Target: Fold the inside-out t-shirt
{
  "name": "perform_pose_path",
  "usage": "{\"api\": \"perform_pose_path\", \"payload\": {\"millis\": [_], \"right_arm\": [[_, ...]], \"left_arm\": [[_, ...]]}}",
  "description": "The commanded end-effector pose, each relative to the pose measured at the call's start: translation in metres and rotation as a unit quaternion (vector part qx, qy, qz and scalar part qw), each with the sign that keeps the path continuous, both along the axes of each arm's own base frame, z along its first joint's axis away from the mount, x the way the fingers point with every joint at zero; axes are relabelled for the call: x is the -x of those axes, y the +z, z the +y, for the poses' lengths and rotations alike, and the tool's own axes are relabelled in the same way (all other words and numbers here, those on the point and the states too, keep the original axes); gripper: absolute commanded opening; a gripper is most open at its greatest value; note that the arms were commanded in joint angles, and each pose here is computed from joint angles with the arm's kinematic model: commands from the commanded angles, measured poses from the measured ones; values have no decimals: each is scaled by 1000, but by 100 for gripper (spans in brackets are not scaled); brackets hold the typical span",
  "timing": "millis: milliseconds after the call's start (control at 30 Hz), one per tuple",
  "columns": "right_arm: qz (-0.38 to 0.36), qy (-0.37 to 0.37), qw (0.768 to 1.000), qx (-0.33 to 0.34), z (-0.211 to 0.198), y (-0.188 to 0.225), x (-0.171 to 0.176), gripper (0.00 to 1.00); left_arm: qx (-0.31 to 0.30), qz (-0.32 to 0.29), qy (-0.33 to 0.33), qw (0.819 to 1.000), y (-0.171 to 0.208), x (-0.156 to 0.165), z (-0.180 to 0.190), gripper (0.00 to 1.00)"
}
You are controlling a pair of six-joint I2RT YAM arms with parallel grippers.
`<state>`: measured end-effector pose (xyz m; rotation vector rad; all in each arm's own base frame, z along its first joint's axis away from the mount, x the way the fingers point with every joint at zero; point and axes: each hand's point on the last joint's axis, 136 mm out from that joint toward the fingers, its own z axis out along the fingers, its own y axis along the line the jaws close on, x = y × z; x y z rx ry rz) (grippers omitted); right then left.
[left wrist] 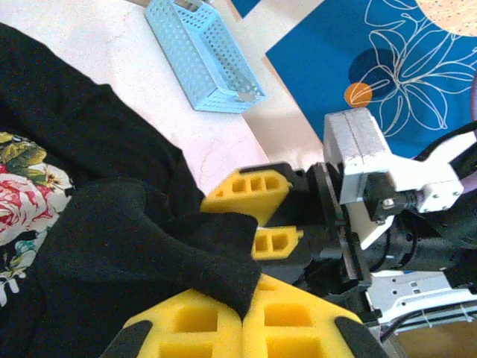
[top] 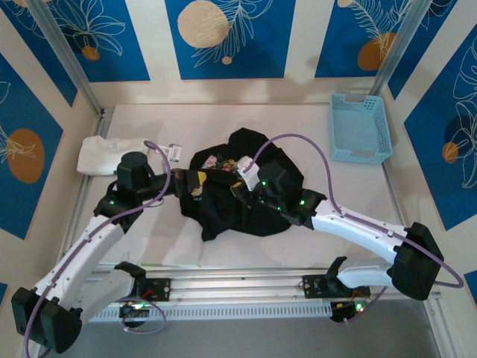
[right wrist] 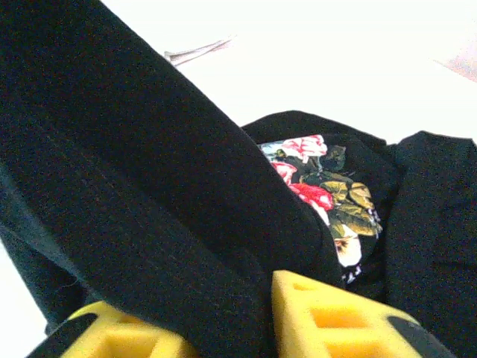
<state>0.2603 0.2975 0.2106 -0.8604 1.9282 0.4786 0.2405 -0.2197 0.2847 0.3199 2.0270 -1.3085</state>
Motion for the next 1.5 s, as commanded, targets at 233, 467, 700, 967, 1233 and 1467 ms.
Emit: {"api": "perform_pose_path", "payload": {"millis": [233,467,700,967,1233,1467], "right_arm": [[92,-34,984,-151,-17,37,-8,0],[130,-46,971,-197,-21,44,-18,0],[154,-61,967,-193,-28,37,-28,0],[146,-45,968,-201,-45,46,-27,0],[163,-41,961,-220,-53,44,-26,0],[169,-42,959,-225,-55,44,-27,0]], "left_arm": [[-46,-16,8,999,-26,-3,-9,2],[-47,-46,-31,997,-43,11,-36,11],[-43,-88,-71,993,-43,27,-56,28],[-74,-135,-45,987,-50,27,-43,37],[-106,-162,1,981,-72,14,-30,35],[-130,-146,-23,980,-88,9,-40,39]]}}
